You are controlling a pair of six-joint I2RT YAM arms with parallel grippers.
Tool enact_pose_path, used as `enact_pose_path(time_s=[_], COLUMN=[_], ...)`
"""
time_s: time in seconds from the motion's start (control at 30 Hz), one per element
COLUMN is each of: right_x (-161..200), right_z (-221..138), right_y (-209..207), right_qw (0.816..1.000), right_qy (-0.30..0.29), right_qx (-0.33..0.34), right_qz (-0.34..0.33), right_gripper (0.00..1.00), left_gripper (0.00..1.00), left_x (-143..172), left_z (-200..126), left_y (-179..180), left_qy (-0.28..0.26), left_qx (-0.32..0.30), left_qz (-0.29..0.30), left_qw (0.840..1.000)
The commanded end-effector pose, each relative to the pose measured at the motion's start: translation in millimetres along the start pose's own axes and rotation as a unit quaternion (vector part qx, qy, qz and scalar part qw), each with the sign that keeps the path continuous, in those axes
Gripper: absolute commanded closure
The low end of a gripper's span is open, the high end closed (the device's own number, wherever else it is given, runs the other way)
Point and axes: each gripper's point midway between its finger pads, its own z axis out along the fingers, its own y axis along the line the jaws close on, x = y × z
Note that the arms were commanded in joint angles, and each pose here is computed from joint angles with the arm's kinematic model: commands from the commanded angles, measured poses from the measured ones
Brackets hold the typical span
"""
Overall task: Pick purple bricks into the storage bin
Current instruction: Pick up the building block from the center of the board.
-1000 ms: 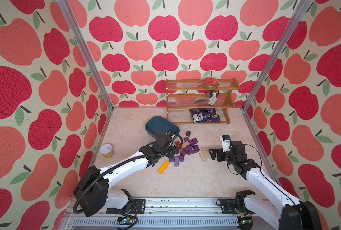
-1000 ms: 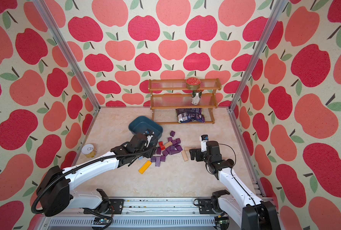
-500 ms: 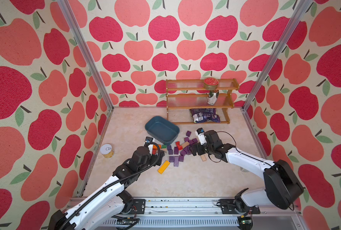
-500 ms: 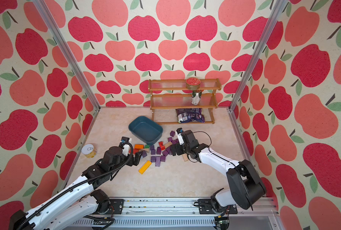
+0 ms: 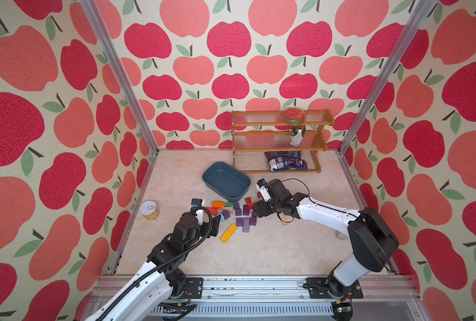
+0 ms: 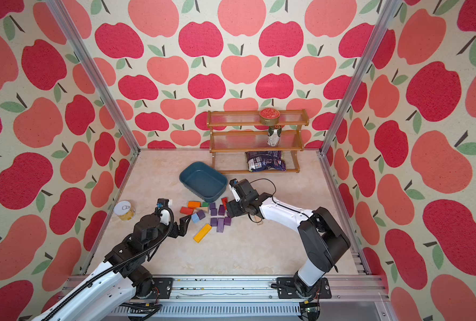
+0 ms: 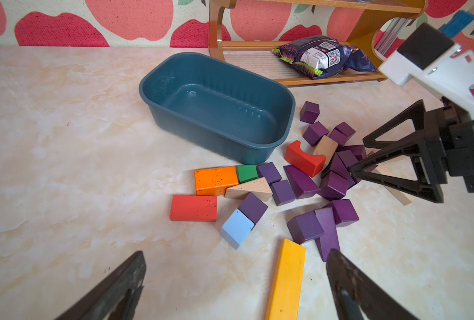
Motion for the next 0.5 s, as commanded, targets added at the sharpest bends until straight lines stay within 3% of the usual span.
enact_pose_path(time_s=[0.0,0.3,0.47], right_x=[8,6,18], right_z=[-3,-6,4], right_y=[7,77,105], right_qw=[0.999,0.993,0.990], right_qy=[0.034,0.052,0.084], right_qx=[0.010,-0.101,-0.112], right_qz=[-0.015,0.010,-0.006], right_gripper=[0.23,0.35,0.38], left_gripper=[0.01,0.01,0.01], left_x=[8,9,6], left_z=[3,2,-3], left_y=[2,5,12], left_qy=[0.011,0.013,0.003], left_qx=[0.000,-0.007,-0.025], left_qz=[-0.009,-0.020,-0.032], left_qw=[1.000,1.000,0.999])
